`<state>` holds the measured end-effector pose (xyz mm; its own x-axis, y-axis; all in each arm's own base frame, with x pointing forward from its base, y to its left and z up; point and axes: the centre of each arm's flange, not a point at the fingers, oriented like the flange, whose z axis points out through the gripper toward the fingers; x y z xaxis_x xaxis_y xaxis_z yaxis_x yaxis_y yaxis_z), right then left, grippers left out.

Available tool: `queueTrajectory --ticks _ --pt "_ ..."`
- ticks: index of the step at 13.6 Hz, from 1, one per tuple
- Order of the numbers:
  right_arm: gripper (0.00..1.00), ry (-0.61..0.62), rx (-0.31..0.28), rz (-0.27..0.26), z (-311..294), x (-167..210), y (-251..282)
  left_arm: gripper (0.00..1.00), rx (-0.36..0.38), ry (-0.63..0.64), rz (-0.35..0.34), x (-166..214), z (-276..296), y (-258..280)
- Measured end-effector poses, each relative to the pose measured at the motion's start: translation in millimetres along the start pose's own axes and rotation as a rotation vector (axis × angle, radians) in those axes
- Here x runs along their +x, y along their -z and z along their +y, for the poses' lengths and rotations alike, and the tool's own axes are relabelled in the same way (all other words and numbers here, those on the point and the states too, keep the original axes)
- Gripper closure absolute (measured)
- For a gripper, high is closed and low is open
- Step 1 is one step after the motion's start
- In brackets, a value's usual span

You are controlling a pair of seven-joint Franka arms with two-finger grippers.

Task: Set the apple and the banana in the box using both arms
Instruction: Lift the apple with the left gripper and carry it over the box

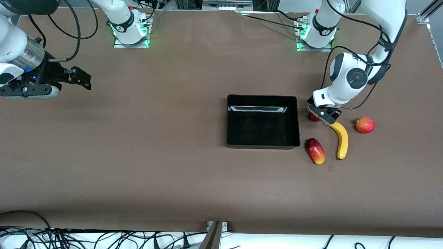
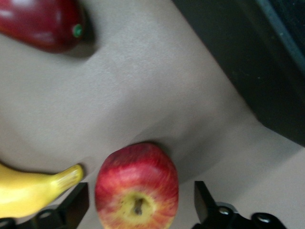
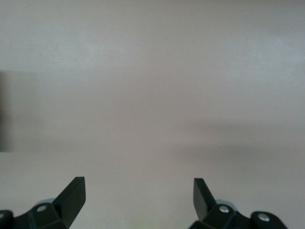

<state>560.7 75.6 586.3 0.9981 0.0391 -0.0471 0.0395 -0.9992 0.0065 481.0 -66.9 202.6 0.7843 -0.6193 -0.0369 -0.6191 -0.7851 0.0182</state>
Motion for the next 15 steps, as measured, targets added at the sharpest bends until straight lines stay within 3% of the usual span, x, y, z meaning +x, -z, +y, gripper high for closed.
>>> queueTrajectory --ticks 2,3,6,9,12,15 --pt "0.00 0.000 0.000 0.002 0.0 0.2 0.3 0.29 -0.001 -0.003 0.000 0.8 1.2 -1.6" --pt "0.00 0.000 0.000 0.003 0.0 0.3 0.4 0.33 0.001 -0.005 0.003 1.7 0.7 0.1" --pt "0.00 0.000 0.001 0.008 -0.3 0.8 0.9 0.33 -0.002 -0.009 -0.015 12.6 -6.5 30.4" --pt "0.00 0.000 0.001 0.012 -0.3 1.3 1.3 0.33 -0.039 0.016 -0.112 42.3 -22.0 117.3" --pt "0.00 0.000 0.001 0.014 -0.4 1.6 1.4 0.33 -0.036 0.188 -0.146 82.5 2.2 180.7" --pt "0.00 0.001 0.001 0.015 -0.5 1.7 1.5 0.33 -0.028 0.445 -0.171 122.6 76.4 165.0"
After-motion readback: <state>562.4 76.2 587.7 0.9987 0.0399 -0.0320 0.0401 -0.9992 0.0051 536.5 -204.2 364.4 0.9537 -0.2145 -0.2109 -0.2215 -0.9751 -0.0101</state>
